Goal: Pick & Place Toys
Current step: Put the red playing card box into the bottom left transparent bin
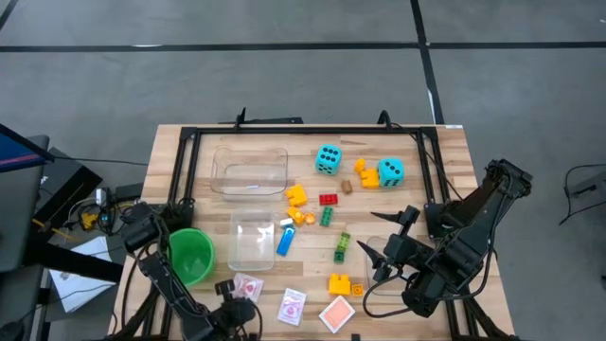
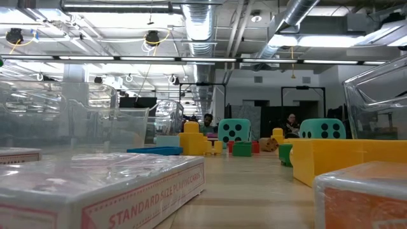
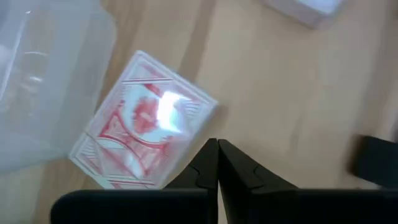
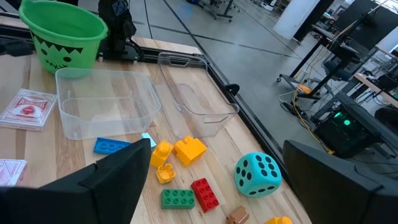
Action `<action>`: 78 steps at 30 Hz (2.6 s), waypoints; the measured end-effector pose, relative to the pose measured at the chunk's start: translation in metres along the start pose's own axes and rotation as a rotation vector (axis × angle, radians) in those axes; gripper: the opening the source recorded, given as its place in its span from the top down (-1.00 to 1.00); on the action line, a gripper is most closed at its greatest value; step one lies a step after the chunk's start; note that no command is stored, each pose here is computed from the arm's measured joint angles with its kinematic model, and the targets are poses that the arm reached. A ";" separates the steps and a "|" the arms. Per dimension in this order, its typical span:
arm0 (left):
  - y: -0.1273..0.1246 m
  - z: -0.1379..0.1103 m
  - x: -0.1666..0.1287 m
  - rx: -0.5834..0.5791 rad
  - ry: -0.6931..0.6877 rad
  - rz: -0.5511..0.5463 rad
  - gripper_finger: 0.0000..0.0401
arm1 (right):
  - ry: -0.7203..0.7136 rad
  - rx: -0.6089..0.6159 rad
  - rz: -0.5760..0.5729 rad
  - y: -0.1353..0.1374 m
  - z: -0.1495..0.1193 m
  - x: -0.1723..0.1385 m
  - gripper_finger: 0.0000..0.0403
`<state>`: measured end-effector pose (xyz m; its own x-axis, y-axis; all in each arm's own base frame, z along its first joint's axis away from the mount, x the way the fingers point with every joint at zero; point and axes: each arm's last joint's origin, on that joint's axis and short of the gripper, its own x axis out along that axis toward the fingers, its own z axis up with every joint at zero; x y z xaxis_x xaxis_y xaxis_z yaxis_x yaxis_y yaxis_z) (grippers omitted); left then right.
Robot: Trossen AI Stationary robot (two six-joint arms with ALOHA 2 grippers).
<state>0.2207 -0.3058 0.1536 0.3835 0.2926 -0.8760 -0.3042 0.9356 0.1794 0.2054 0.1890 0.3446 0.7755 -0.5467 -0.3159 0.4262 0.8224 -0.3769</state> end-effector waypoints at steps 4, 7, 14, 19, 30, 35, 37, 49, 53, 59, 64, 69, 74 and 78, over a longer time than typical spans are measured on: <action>0.005 -0.005 0.009 0.009 -0.005 0.031 1.00 | 0.000 0.001 0.000 0.000 0.000 0.000 -0.77; 0.005 -0.007 0.009 0.015 -0.059 0.041 1.00 | 0.000 0.000 0.000 0.000 0.000 0.000 -0.77; 0.003 -0.011 0.006 -0.028 -0.096 0.036 1.00 | 0.000 0.001 0.000 0.000 0.000 0.000 -0.77; 0.005 -0.015 0.012 -0.047 -0.094 0.037 1.00 | 0.002 0.000 0.002 0.000 0.000 0.000 -0.77; 0.006 -0.020 0.001 -0.086 -0.115 0.078 1.00 | 0.002 0.000 0.002 0.000 0.000 0.000 -0.77; 0.007 -0.028 0.000 -0.150 -0.120 0.080 1.00 | 0.002 0.000 0.002 0.000 0.000 0.000 -0.77; 0.007 -0.030 0.001 -0.178 -0.126 0.079 1.00 | 0.002 0.001 0.002 0.000 0.000 0.000 -0.77; 0.008 -0.033 0.007 -0.283 -0.197 0.060 1.00 | 0.002 0.001 0.002 0.000 0.000 0.000 -0.77; 0.008 -0.035 0.012 -0.292 -0.199 0.040 1.00 | 0.002 0.001 0.002 0.000 0.000 0.000 -0.77; 0.007 -0.037 0.013 -0.295 -0.178 0.029 1.00 | 0.002 0.001 0.002 0.000 0.000 0.000 -0.77; 0.003 -0.041 0.010 -0.300 -0.159 -0.002 1.00 | 0.002 0.002 0.002 0.000 0.000 0.000 -0.77; 0.001 -0.048 0.010 -0.293 -0.061 -0.019 1.00 | 0.002 0.005 0.002 0.000 0.000 0.000 -0.77; -0.001 -0.051 0.009 -0.290 -0.023 -0.032 1.00 | 0.002 0.008 0.002 0.000 0.000 0.000 -0.77; -0.001 -0.055 0.006 -0.279 0.005 -0.041 1.00 | 0.002 0.011 0.002 0.000 0.000 0.000 -0.77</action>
<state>0.1758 -0.3161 0.1238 0.3960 0.2543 -0.8823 -0.5174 0.8556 0.0144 0.2056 0.1891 0.3445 0.7753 -0.5454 -0.3186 0.4299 0.8251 -0.3666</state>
